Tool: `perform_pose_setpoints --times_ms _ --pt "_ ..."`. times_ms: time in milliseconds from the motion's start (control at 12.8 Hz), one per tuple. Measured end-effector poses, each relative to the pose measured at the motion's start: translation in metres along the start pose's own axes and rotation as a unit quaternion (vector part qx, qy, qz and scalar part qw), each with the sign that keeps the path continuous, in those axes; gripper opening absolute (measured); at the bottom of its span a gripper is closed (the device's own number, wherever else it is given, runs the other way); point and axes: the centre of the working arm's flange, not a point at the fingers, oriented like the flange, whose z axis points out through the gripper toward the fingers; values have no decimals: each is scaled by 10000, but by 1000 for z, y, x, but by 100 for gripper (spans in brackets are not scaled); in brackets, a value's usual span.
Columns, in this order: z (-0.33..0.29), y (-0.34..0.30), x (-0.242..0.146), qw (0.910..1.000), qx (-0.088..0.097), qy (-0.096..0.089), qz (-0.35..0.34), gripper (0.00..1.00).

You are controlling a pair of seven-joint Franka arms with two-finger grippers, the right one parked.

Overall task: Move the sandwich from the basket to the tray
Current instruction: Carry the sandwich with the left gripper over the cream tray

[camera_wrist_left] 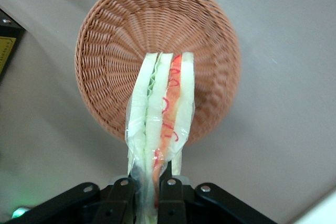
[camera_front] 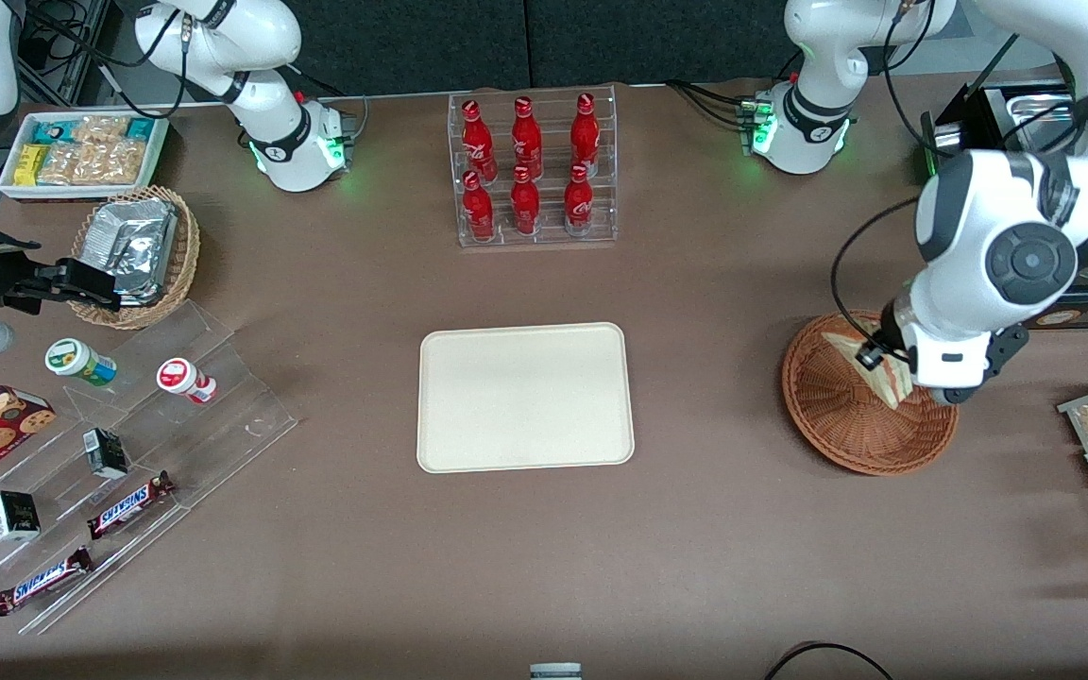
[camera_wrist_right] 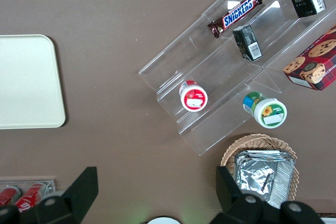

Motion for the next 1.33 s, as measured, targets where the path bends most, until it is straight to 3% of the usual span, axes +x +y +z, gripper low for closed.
perform_pose_setpoints --times_ms 157,391,783,939,1330 --pt "-32 29 -37 9989 35 70 472 15" --pt "-55 82 -100 9918 -66 241 1254 15" --pt "-16 189 -159 9745 -147 53 2238 15" --pt "12 234 -174 9698 -309 13 2420 15" --pt "35 283 -204 9616 -924 232 2573 15"
